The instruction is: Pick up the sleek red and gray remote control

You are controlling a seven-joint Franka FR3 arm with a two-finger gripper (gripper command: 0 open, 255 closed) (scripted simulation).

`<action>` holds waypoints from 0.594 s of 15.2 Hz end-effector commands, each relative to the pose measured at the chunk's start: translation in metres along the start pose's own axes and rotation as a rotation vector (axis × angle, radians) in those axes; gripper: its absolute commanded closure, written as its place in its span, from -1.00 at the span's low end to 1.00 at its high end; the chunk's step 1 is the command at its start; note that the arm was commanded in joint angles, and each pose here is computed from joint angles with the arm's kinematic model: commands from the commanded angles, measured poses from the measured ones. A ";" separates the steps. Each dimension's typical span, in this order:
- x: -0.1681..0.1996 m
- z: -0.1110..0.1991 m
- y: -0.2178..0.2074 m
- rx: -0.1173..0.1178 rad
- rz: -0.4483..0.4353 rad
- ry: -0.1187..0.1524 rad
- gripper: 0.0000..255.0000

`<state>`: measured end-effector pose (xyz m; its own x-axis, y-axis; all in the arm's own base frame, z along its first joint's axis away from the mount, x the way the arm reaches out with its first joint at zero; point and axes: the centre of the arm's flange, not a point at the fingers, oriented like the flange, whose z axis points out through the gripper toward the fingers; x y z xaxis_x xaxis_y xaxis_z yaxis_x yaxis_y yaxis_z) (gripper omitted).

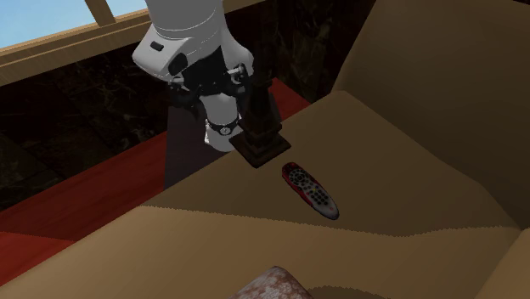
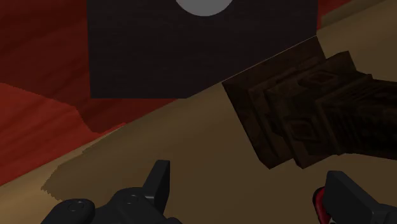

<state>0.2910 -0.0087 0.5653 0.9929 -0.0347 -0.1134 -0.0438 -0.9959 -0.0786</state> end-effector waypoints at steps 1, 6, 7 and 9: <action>0.000 0.000 0.000 0.000 0.000 0.000 -1.00; 0.037 0.027 -0.049 -0.044 -0.089 0.035 -1.00; 0.044 0.033 -0.059 -0.053 -0.106 0.042 -1.00; 0.057 0.044 -0.080 -0.071 -0.142 0.056 -1.00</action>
<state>0.3383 0.0588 0.5250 0.9945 0.0851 -0.0608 0.0837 -0.9961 -0.0264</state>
